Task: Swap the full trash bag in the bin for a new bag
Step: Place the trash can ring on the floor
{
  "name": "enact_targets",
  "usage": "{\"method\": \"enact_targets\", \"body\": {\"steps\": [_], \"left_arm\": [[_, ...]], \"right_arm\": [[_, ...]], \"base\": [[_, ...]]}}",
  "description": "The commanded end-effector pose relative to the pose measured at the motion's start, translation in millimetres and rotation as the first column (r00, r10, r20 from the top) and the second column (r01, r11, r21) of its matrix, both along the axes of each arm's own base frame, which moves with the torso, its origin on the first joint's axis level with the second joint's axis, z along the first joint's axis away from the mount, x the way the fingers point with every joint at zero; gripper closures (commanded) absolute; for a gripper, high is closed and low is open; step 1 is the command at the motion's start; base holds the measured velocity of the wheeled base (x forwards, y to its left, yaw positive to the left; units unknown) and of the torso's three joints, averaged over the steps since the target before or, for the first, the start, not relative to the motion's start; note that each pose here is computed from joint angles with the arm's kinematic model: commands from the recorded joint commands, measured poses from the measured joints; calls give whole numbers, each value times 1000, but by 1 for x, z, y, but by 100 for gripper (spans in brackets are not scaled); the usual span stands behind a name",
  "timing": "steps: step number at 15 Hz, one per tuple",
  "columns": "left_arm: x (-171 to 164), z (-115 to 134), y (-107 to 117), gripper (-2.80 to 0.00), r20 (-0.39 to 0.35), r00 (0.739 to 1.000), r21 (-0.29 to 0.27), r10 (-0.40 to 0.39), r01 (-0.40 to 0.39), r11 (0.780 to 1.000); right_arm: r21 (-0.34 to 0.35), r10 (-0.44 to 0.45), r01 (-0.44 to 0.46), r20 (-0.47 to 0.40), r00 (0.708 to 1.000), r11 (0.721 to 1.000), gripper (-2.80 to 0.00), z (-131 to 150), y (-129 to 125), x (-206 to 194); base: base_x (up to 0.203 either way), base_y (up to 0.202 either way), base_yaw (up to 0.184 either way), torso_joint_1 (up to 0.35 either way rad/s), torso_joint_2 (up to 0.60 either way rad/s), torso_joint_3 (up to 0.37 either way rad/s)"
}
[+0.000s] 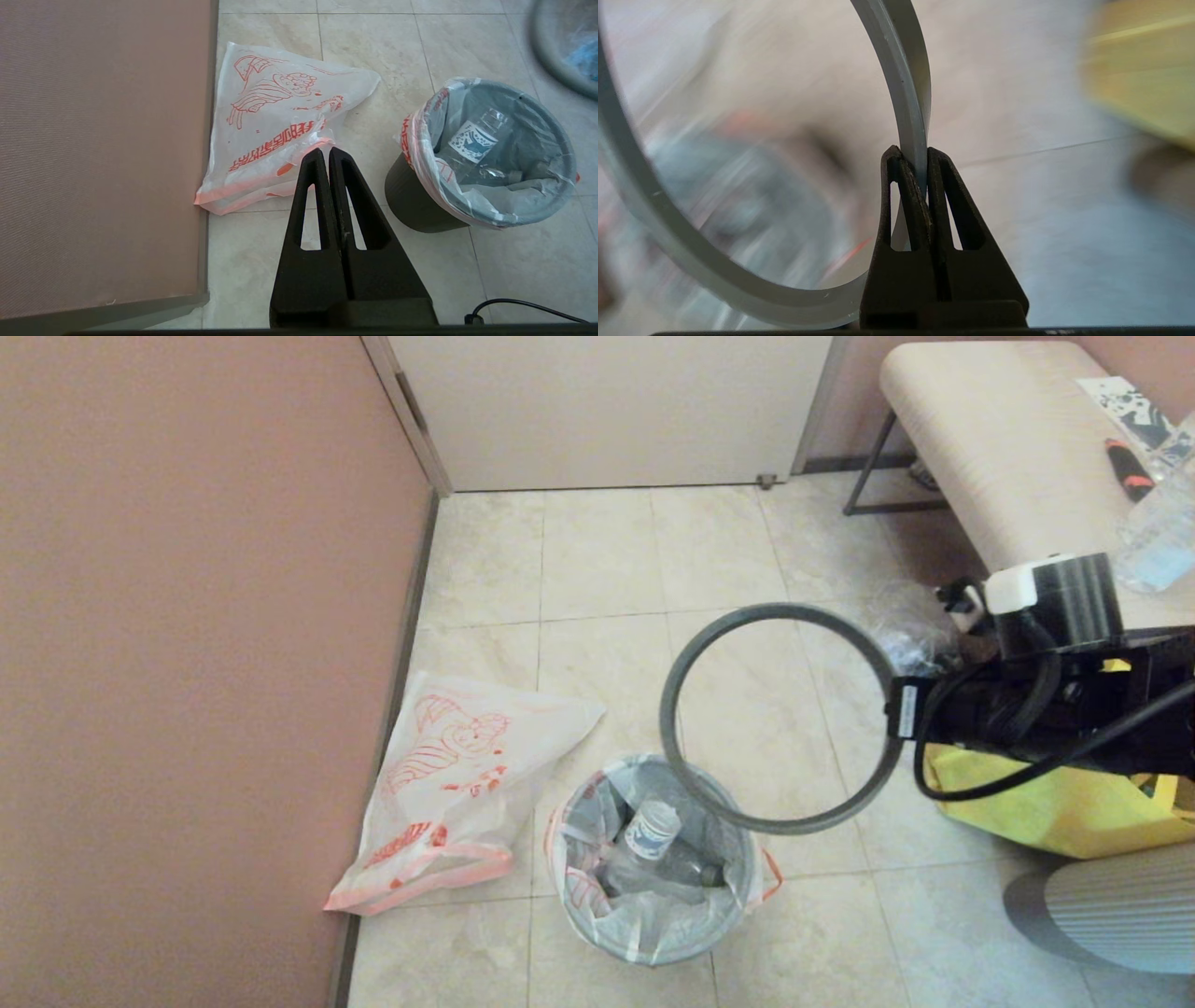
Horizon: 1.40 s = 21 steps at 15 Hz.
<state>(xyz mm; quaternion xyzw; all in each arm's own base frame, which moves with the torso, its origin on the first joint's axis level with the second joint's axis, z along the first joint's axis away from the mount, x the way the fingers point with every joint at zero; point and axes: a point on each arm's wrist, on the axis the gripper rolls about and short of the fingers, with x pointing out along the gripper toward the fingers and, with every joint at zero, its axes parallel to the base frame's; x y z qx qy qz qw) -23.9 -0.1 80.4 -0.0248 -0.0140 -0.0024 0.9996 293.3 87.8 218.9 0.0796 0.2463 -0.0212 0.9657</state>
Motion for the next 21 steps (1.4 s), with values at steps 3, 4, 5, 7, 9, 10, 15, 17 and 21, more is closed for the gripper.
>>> {"method": "enact_targets", "body": {"steps": [3,4,5,7,9,10,15,17,21], "left_arm": [[0,0,0,0,0,1000,-1,0,0,1000],[0,0,0,0,0,1000,-1,1,-1,1000],[0,0,0,0,0,1000,-1,0,0,1000],[0,0,0,0,0,1000,-1,-1,1,1000],[0,0,0,0,0,1000,-1,0,0,1000],[0,0,0,0,0,1000,-1,1,-1,1000],[0,0,0,0,0,1000,-1,1,-1,1000],[0,0,0,0,0,1000,-1,1,-1,1000],[0,0,0,0,0,1000,-1,-1,1,1000]], "right_arm": [[-31,-165,164,-39,986,986,0,-27,-63,52],[-42,-183,181,-55,982,983,0,-39,-73,63],[-58,-197,192,-86,977,980,0,-57,-80,74],[-89,-218,206,-147,965,974,0,-93,-93,93],[-128,-233,212,-183,955,969,0,-126,-107,112],[-145,-241,216,-190,952,966,0,-138,-115,121],[-205,-237,188,-248,939,961,0,-182,-129,143],[-203,-239,190,-249,939,961,-280,-181,-127,141],[-202,-228,179,-260,938,963,-280,-164,-120,119]], "base": [[0,0,0,0,0,0],[0,0,0,0,0,0],[0,0,0,0,0,0],[0,0,0,0,0,0],[0,0,0,0,0,0],[0,0,0,0,0,0],[0,0,0,0,0,0],[0,0,0,0,0,0],[0,0,0,0,0,0]]}}
